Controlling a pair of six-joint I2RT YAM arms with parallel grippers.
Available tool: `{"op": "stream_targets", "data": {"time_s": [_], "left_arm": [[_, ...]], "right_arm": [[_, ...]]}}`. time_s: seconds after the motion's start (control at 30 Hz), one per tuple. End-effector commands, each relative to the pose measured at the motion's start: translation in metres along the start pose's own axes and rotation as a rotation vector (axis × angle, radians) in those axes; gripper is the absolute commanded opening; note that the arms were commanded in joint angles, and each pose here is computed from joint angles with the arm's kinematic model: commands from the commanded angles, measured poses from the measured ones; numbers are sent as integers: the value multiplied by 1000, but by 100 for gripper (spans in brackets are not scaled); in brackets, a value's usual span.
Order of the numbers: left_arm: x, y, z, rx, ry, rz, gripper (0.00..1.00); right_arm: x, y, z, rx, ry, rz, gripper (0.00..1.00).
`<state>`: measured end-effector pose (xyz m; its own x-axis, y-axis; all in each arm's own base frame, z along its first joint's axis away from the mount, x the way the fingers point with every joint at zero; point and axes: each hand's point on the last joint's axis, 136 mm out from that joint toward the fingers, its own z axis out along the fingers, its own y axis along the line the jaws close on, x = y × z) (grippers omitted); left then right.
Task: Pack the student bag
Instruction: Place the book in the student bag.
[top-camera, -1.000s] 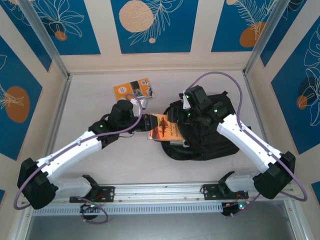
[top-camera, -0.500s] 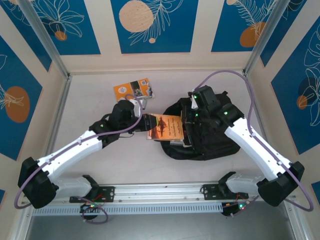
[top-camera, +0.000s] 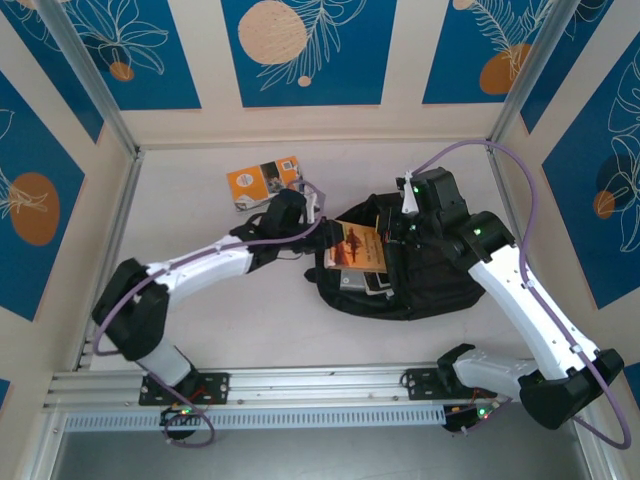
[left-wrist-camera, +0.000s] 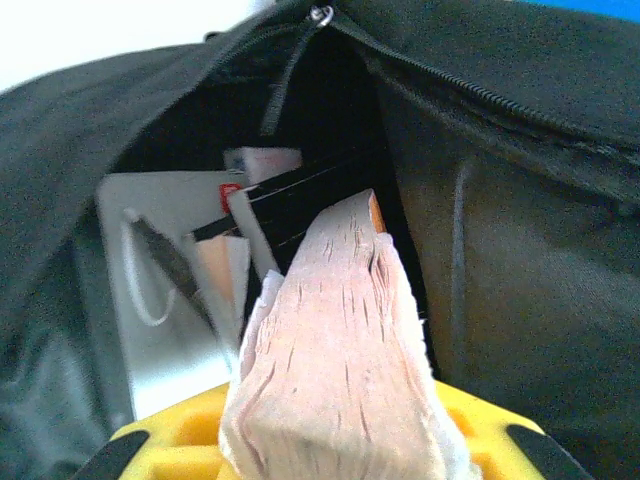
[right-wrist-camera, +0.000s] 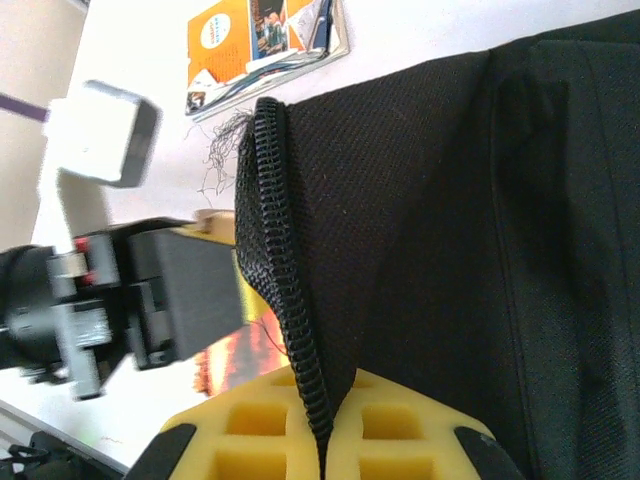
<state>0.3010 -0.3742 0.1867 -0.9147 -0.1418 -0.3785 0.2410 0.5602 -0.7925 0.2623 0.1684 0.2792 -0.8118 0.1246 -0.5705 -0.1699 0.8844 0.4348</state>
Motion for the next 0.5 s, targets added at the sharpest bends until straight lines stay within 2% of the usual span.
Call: {"op": "stream_targets", "data": {"time_s": [0.0,0.17,0.27,0.37,0.47], "left_arm": [[-7,-56,18,201,-19,0,0],[0,-64,72,267,-13,-86,0],[4,-77,106,325,11,-139,0],[15,-87,134,328,54,-151,0],[30,-85,155,297,92,-174,22]], "right_arm": [[-16,26,-16,-124,-62,1,0],[-21,39,-15,-189,-64,31,0],[-22,41,-10,-203,-57,52,0],[-24,44,-5,-226,-57,80,0],[-23,46,0,-250,-48,111,0]]}}
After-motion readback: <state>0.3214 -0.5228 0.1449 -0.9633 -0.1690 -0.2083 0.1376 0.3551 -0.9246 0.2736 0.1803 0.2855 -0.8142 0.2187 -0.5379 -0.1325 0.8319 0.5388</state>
